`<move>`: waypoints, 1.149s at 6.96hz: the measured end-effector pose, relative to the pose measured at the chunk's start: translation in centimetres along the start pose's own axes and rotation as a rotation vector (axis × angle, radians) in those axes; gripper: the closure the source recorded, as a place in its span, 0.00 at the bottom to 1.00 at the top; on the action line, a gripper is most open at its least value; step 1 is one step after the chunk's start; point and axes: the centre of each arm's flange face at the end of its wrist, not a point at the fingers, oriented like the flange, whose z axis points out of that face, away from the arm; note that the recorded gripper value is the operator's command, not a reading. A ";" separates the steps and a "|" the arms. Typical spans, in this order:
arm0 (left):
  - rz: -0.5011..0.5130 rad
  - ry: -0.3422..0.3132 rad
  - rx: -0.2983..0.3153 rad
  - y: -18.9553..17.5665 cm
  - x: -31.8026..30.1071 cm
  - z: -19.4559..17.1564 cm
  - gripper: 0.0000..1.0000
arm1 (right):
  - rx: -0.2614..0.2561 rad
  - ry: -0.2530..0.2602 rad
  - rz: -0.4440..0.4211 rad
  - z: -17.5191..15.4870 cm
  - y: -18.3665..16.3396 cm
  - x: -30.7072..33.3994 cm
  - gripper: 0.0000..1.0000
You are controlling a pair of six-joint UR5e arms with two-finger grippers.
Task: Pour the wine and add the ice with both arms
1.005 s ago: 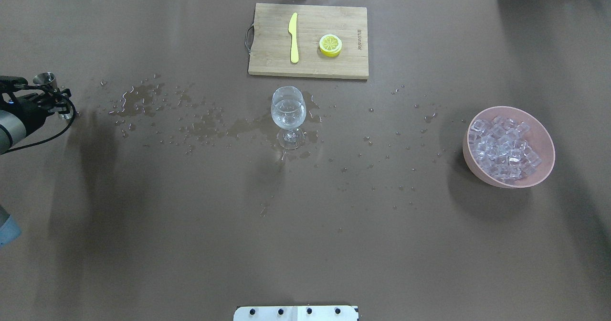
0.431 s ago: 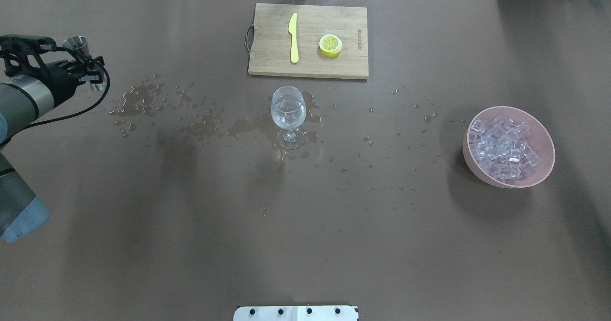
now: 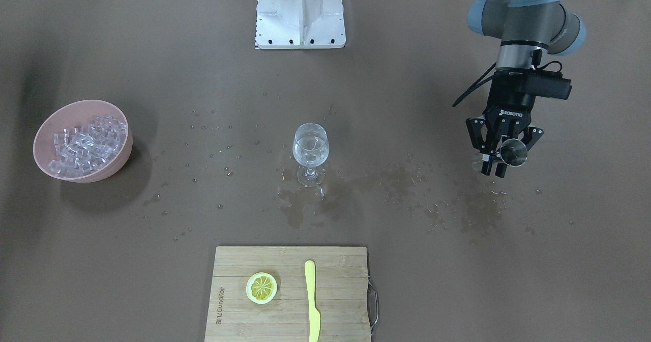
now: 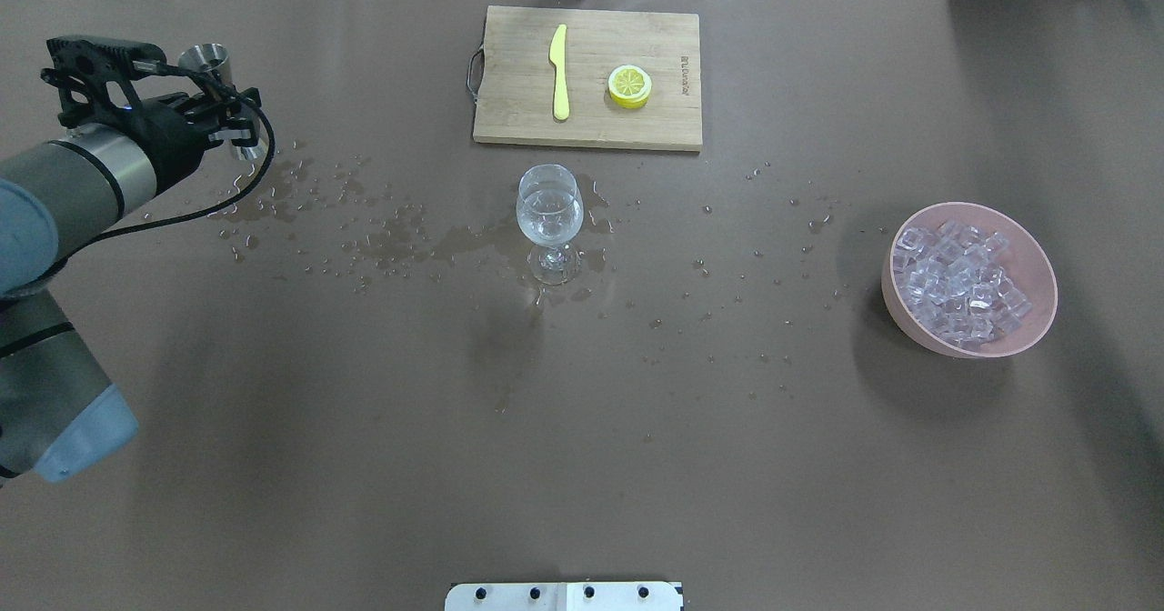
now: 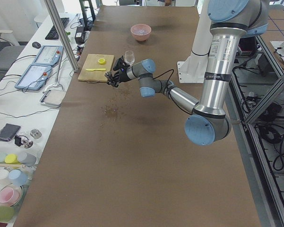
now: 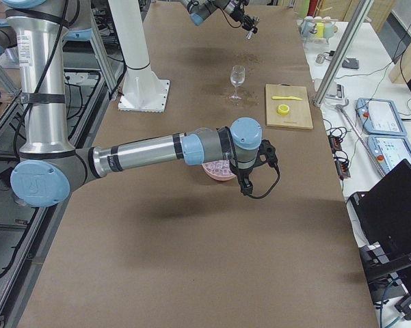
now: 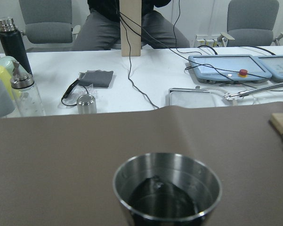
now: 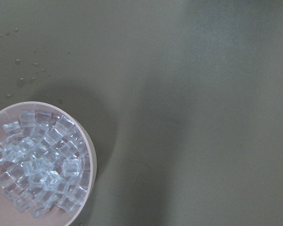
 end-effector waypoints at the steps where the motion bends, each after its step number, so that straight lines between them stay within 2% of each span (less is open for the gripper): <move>1: 0.077 0.020 0.010 0.0 4.0 0.1 1.00 | 0.000 0.000 0.000 0.0 0.0 0.0 0.00; 3: 0.205 0.035 0.014 -1.1 12.1 0.1 1.00 | 0.000 0.000 0.000 0.0 0.0 0.0 0.00; 4: 0.278 0.025 0.023 -0.3 15.7 -0.2 1.00 | 0.000 0.000 0.000 0.0 0.0 0.0 0.00; 5: 0.395 0.003 0.024 0.8 18.3 -0.6 1.00 | -0.001 0.000 0.001 0.0 0.0 0.0 0.00; 7: 0.627 -0.038 -0.005 1.2 20.5 -0.8 1.00 | -0.001 0.000 0.002 0.1 0.1 0.1 0.00; 8: 0.681 -0.048 -0.027 0.9 22.2 -0.8 1.00 | -0.001 0.000 0.002 0.1 0.1 0.1 0.00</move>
